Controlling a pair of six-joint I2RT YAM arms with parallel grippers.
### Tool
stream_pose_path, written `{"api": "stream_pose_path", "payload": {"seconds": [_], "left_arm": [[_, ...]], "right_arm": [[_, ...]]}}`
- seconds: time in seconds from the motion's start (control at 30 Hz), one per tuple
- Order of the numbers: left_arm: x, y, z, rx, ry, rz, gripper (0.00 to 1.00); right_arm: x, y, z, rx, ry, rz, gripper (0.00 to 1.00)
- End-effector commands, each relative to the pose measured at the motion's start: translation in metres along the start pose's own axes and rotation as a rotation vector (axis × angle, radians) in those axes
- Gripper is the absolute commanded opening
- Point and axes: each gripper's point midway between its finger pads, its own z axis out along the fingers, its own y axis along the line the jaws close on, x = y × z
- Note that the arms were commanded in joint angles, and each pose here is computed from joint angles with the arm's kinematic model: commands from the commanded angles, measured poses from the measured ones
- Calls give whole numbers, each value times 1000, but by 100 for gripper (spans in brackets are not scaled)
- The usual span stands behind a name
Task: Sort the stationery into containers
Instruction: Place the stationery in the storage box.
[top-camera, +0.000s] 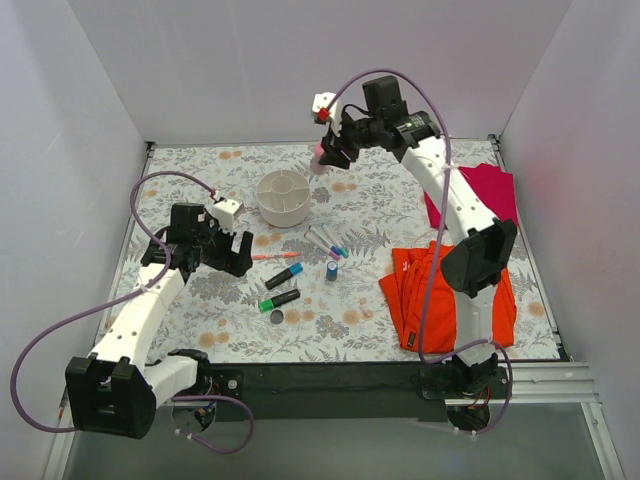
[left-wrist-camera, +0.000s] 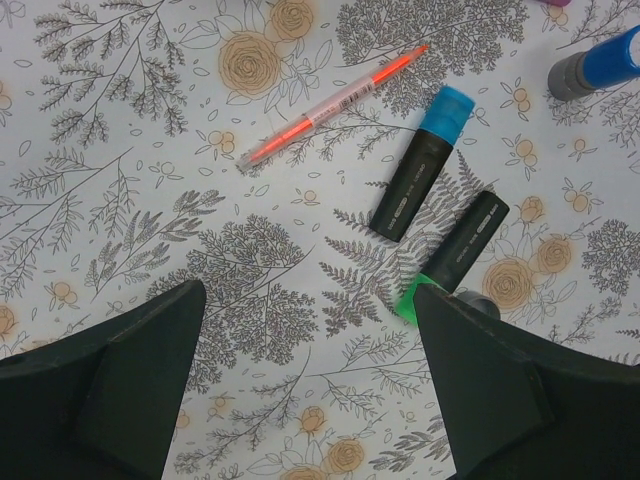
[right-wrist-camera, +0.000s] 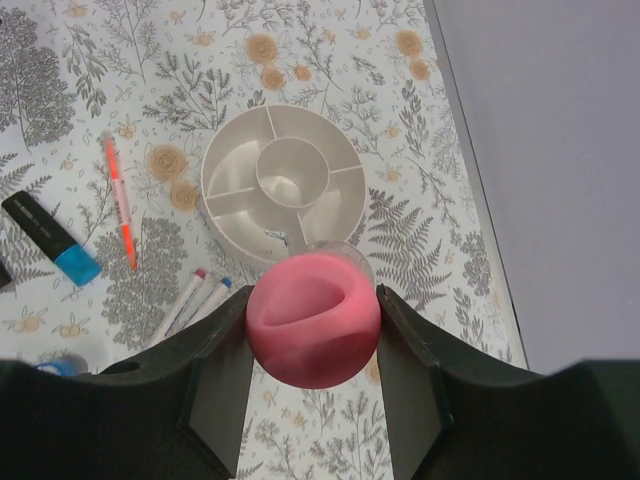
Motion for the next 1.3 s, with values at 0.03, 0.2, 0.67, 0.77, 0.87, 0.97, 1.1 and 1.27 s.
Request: {"api": "stream_pose_path", "payload": {"seconds": [0.03, 0.2, 0.67, 0.77, 0.87, 0.97, 1.1, 1.27], "left_arm": [[-3, 5, -7, -61, -45, -42, 86], [-2, 13, -4, -99, -45, -54, 86], [3, 11, -5, -89, -32, -45, 86], [3, 10, -4, -86, -31, -46, 86], [3, 10, -4, -83, -32, -46, 86], [3, 10, -4, -83, -33, -45, 86], [2, 10, -4, -85, -34, -45, 86], [3, 10, -3, -85, -28, -47, 87]], "right_arm": [[-19, 9, 42, -41, -11, -9, 2], [-28, 9, 69, -30, -46, 1, 1], [-51, -4, 97, 30, -152, 10, 1], [-46, -4, 105, 27, -148, 17, 1], [-40, -2, 113, 25, -137, 20, 1], [-33, 0, 121, 21, -124, 23, 1], [-22, 0, 126, 21, -101, 36, 1], [-13, -2, 135, 32, -86, 43, 1]]}}
